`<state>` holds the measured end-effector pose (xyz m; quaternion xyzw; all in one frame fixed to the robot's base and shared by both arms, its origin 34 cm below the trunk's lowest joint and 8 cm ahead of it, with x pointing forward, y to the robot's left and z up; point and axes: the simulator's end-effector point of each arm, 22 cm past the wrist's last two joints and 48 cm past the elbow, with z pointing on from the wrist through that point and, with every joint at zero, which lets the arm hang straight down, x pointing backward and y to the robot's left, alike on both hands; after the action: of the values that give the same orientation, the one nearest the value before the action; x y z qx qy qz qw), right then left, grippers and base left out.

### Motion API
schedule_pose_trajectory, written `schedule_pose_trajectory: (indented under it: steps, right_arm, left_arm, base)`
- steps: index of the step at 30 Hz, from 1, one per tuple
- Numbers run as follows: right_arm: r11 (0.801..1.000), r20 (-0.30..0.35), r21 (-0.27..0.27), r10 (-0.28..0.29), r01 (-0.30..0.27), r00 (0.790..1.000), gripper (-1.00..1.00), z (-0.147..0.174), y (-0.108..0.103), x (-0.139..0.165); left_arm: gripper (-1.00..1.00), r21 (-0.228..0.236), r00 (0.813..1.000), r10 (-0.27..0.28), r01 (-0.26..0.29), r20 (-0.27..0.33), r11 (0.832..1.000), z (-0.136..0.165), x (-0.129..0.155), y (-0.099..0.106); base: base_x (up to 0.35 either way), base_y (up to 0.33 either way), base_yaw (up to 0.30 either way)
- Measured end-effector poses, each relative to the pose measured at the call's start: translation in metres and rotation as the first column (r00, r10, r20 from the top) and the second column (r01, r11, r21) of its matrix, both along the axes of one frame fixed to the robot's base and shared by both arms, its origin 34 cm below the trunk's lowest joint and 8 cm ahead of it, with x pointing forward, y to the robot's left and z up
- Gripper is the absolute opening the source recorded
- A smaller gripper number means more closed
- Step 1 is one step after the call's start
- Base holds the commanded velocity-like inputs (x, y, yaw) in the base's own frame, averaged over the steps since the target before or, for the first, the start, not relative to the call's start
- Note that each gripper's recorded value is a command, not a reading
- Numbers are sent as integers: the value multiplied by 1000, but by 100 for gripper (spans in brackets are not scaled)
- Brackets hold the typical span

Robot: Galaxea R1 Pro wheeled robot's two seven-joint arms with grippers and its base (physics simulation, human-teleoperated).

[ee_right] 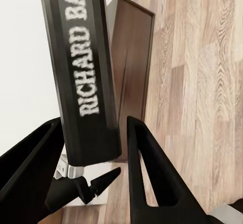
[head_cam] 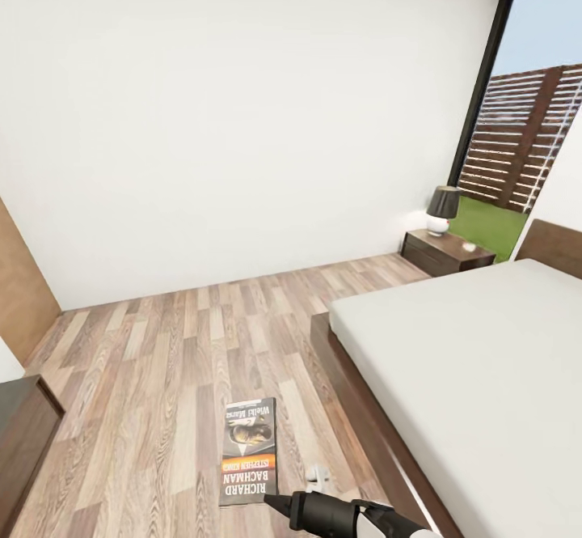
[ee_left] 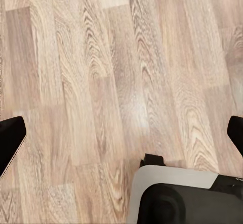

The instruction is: In the bedroom, move the book from the bed onto either nightstand, and place the two sandals side by side next to the bed.

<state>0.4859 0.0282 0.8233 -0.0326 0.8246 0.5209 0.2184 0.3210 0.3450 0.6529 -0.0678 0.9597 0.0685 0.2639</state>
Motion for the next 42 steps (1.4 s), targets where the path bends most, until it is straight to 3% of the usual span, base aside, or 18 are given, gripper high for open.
schedule_pose_trajectory:
  steps: [42]
  right_arm:
    - [1000, 0, 0, -1, 1, 1000, -100, 0, 0, 0]
  left_arm:
    - [100, 0, 1000, 2, -2, 1, 1000, 0, 0, 0]
  base:
    - [305, 149, 0]
